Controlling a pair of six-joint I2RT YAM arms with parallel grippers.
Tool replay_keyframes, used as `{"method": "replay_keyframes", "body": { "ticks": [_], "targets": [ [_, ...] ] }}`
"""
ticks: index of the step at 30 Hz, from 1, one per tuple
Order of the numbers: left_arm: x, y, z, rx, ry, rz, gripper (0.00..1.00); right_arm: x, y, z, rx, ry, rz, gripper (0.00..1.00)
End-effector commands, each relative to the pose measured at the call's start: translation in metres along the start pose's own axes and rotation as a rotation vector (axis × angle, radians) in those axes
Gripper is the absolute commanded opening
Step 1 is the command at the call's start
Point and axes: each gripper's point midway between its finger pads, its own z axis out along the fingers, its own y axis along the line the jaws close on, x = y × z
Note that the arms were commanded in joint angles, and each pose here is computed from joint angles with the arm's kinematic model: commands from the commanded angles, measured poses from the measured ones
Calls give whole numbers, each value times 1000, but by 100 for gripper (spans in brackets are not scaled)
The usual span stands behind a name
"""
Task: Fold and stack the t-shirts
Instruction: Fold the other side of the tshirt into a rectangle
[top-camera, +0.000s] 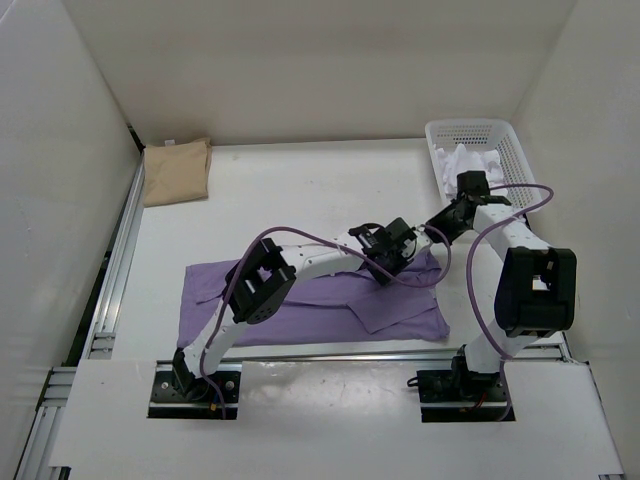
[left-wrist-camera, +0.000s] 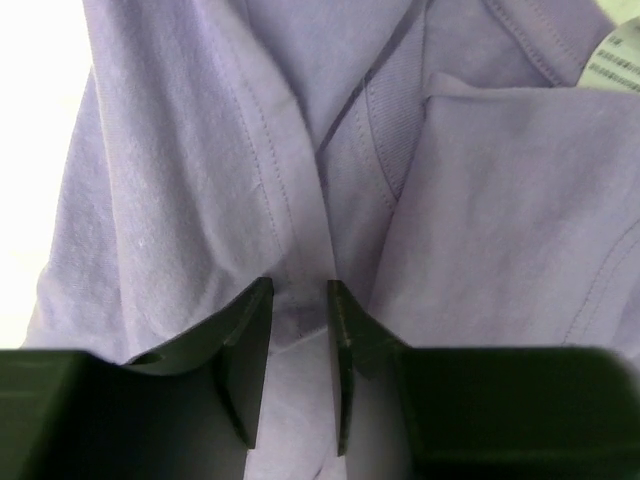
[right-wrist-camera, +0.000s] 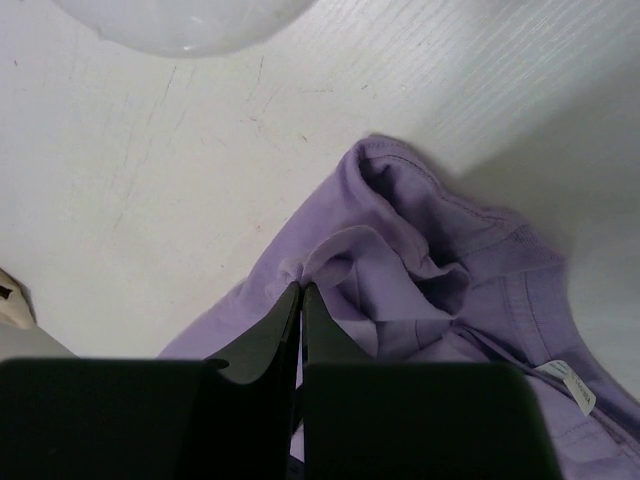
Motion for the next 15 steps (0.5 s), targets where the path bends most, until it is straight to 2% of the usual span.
{"method": "replay_keyframes", "body": {
  "ticks": [1,4,6,9,15],
  "targets": [
    [-10,3,-10,-11,-36,-2,34,-4,3,-6,-24,-25,-20,0],
    [-10,1,-10,-2,-36,-2,34,-7,3,-9,-30,-35,-13,0],
    [-9,1,-13,-2,-36,-2,48,-9,6,-10,-36,-40,-24,0],
    [-5,0,-19,7,-33,-1,56,-9,6,-10,-36,-41,-24,0],
    [-2,-2,-14,17,-23,-1,56,-10,7,-13,-43,-46,-26,0]
  ]
}}
